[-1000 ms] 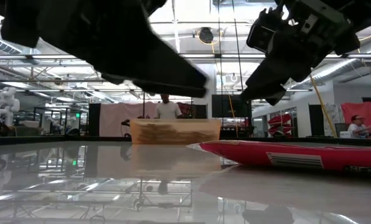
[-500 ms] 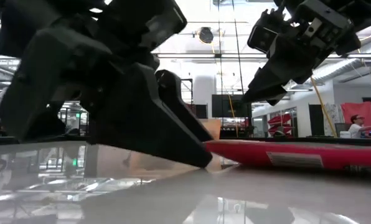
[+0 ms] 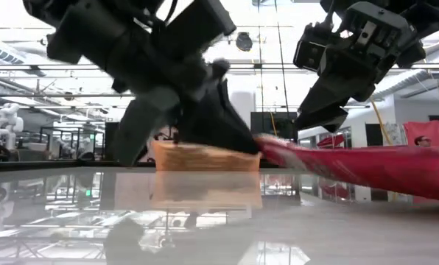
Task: Sort popcorn bags into baskets
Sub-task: Put the red popcorn bag into the orange bin
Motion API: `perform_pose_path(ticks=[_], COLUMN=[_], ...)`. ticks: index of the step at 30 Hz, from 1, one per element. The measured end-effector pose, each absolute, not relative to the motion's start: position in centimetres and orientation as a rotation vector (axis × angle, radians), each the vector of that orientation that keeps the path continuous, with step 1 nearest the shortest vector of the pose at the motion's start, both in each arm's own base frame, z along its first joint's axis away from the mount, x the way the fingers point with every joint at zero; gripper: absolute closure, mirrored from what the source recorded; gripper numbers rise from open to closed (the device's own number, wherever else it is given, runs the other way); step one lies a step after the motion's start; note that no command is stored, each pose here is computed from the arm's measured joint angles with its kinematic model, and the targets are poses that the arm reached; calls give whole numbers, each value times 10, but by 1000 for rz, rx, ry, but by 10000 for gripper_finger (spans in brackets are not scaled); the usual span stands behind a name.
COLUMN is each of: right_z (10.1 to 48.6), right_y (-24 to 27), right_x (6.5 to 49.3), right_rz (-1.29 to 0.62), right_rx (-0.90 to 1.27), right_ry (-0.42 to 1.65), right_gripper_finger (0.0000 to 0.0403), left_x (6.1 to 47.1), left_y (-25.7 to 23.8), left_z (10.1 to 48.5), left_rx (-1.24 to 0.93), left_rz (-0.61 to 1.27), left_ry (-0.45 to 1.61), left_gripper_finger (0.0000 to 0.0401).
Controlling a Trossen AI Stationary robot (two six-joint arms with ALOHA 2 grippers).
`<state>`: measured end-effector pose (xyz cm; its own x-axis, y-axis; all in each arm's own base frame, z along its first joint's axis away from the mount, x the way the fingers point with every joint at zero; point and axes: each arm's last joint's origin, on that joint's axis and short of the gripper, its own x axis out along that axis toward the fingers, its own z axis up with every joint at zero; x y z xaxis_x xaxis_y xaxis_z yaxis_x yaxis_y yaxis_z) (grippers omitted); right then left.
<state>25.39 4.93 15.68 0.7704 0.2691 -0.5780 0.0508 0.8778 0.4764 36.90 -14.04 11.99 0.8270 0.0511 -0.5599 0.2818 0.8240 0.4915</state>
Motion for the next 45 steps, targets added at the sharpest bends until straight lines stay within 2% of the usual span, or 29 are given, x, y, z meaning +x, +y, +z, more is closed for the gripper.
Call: perform_pose_path(ticks=[5,15,20,24,27,36,38,40,45], right_z=[156,156,153,157,158,152,153,153,160], right_y=[43,35,40,41,39,32,26,18,-5], right_x=[254,255,252,251,250,246,247,249,255], right_rz=[165,172,236,265,231,142,126,97,75], right_rx=[541,501,509,549,565,546,534,524,517], right_ry=[715,713,665,519,450,449,434,420,405], right_gripper_finger=[228,124,115,138,171,338,374,391,382], left_x=[367,356,352,355,358,358,358,357,347], left_y=[-131,-119,-113,-107,-103,-93,-91,-89,-84], left_z=[147,186,196,197,199,206,207,208,216], left_rx=[726,834,888,892,895,879,873,880,866], left_rz=[-112,-53,37,62,83,223,283,364,685], left_ry=[563,565,579,572,561,560,571,585,626], left_gripper_finger=[398,399,400,400,400,387,373,348,255])
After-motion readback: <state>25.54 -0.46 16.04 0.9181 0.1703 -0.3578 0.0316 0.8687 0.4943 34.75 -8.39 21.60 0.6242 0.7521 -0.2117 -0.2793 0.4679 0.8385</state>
